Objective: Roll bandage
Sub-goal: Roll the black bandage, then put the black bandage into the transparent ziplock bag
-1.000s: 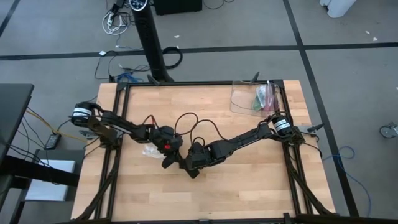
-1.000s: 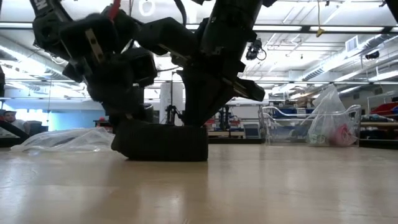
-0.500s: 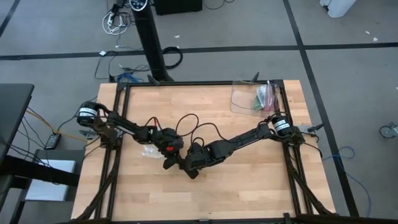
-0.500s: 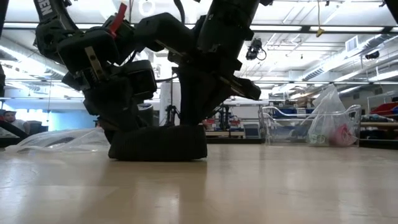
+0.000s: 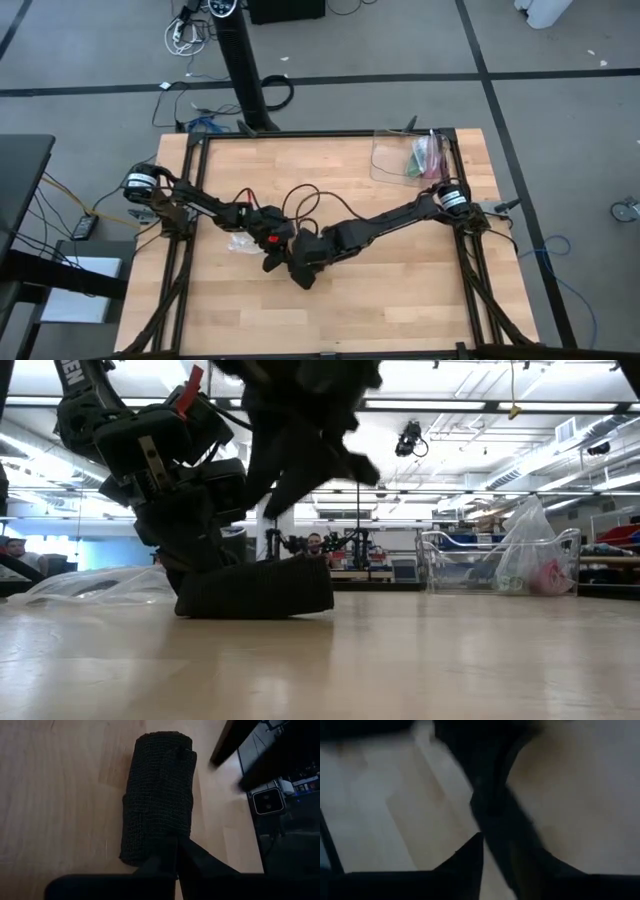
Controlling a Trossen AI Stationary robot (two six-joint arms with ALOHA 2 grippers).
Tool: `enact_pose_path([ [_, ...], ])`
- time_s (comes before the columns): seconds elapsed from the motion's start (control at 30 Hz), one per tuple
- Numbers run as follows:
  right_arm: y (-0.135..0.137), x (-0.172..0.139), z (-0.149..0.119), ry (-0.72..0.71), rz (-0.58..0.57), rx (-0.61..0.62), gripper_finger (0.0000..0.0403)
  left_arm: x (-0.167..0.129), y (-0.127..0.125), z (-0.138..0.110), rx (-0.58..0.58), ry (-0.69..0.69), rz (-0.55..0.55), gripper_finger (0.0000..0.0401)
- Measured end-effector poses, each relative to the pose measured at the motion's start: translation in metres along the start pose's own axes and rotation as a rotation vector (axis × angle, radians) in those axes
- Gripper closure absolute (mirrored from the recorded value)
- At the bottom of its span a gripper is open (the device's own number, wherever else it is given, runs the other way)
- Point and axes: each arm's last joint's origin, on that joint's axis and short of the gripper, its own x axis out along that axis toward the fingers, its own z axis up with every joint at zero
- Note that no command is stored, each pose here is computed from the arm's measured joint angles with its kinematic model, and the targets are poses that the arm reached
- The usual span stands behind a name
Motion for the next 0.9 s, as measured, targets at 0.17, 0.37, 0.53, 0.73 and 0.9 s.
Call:
enact_pose_path([
  [0.17, -0.008, 0.018, -0.014, 0.065, 0.047, 0.007, 0.0391, 0.0, 0.0, 0.0, -0.006, 0.001, -0.012, 0.0389],
  [0.37, -0.001, -0.002, -0.006, 0.035, 0.093, 0.014, 0.0354, -0.002, -0.003, 0.006, -0.056, -0.012, -0.074, 0.0382],
  [0.53, 0.003, -0.05, 0.005, -0.026, 0.151, -0.002, 0.031, -0.015, -0.014, 0.022, -0.032, -0.073, -0.147, 0.0367],
  [0.73, -0.007, -0.108, 0.01, -0.106, 0.111, -0.103, 0.0271, -0.046, -0.029, 0.055, 0.099, -0.239, -0.188, 0.0351],
  [0.9, -0.015, -0.124, 0.017, -0.117, 0.131, -0.217, 0.0256, -0.088, -0.046, 0.081, 0.222, -0.422, -0.194, 0.0338],
])
